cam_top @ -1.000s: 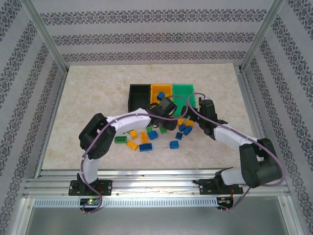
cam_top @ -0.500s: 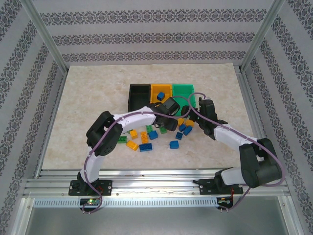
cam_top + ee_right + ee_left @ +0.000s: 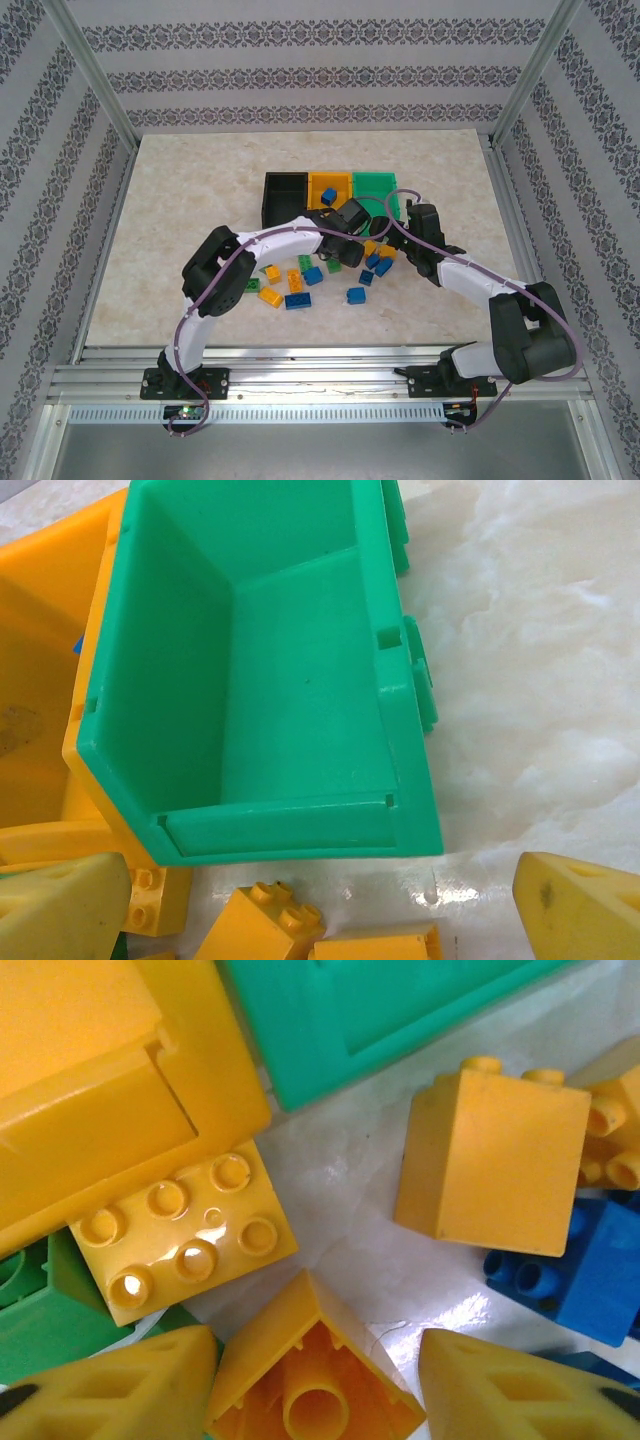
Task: Sort the legos into containers by color
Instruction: Pick up the lego from the center of the table, then place the lego in the container.
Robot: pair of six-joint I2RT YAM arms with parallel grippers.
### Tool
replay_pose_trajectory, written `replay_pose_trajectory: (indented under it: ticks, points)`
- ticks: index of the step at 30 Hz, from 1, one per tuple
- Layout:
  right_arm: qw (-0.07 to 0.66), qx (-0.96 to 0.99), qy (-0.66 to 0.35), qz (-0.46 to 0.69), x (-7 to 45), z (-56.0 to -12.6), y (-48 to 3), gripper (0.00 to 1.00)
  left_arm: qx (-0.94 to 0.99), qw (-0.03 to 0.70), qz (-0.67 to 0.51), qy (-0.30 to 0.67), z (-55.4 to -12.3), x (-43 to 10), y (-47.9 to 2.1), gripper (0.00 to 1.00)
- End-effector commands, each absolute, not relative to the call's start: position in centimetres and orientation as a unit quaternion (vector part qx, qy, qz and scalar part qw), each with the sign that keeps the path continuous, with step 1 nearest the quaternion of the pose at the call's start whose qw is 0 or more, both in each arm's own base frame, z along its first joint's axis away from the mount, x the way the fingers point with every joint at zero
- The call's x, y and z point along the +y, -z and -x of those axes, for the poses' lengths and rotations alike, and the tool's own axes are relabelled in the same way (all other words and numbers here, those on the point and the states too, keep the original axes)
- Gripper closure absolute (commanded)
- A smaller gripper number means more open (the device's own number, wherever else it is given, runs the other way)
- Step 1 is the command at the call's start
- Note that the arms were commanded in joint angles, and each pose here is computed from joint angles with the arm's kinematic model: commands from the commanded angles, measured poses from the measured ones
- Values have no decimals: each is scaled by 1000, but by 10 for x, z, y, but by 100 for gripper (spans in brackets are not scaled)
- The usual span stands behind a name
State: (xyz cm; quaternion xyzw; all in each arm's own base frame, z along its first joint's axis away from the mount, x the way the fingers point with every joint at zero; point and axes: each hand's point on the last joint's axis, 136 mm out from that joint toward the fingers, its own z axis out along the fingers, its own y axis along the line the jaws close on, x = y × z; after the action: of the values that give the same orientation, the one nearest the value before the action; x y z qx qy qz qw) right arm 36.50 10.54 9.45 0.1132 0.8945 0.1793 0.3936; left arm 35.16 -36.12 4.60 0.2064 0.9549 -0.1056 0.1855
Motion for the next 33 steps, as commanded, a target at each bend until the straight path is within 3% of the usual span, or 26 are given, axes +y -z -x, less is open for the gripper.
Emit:
replay_pose_trajectory:
  ticks: [1,9,17,27,33]
  points:
    - [398,891,-183,-123,102,-365,-95,2,959,165,-209,99,-344,-362,-40,53]
    - [399,891,-179,-123,101,-364,-95,2,952,184,-205,132,-344,-370,-61,55]
    - [395,892,-184,-122,103,-365,-93,2,938,247,-196,145,-351,-353,-116,56]
    - [398,893,-179,-114,106,-364,-95,2,929,335,-102,117,-390,-258,-179,58]
    - [404,895,-166,-95,114,-363,-97,2,927,350,-36,128,-420,-206,-176,59]
